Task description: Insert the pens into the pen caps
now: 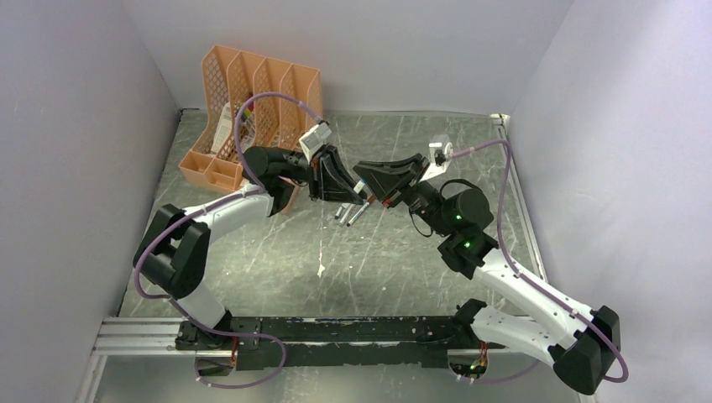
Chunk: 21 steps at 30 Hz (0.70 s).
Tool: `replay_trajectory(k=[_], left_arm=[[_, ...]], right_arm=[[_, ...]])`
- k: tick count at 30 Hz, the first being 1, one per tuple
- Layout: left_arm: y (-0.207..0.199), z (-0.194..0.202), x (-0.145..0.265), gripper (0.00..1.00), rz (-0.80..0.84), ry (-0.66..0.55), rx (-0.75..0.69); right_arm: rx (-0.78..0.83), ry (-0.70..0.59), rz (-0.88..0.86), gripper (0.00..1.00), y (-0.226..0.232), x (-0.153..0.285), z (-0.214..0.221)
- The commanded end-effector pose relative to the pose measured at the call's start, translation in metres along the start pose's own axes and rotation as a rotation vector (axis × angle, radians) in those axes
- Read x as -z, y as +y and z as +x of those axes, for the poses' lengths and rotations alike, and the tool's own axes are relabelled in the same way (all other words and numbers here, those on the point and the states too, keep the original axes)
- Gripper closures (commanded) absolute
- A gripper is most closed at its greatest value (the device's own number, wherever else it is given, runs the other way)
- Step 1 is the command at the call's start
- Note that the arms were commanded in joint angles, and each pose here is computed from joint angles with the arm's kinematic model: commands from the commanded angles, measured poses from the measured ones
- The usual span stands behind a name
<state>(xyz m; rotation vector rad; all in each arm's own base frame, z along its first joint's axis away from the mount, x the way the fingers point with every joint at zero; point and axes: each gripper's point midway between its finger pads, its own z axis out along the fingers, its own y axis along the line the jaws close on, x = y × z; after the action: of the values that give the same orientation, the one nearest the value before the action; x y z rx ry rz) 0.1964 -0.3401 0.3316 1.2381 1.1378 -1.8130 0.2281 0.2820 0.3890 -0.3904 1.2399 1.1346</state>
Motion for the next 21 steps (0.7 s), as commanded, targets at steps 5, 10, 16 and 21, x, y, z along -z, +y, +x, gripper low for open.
replay_trajectory(k=[5,10,16,21], left_arm=[[0.007,-0.104,-0.008,0.93,-0.090,-0.289,-0.183],[0.007,-0.113,-0.008,0.93,-0.084,-0.284,-0.205],[0.006,-0.121,-0.007,0.93,-0.070,-0.293,-0.215],[0.008,-0.127,-0.008,0.93,-0.058,-0.288,-0.220]], right_arm=[[-0.221,0.597,-0.082,1.00,0.016,0.059,0.170],[-0.239,0.649,-0.087,1.00,0.020,0.066,0.188],[-0.251,0.698,-0.076,1.00,0.020,0.073,0.208],[-0.258,0.725,-0.057,1.00,0.016,0.078,0.221]])
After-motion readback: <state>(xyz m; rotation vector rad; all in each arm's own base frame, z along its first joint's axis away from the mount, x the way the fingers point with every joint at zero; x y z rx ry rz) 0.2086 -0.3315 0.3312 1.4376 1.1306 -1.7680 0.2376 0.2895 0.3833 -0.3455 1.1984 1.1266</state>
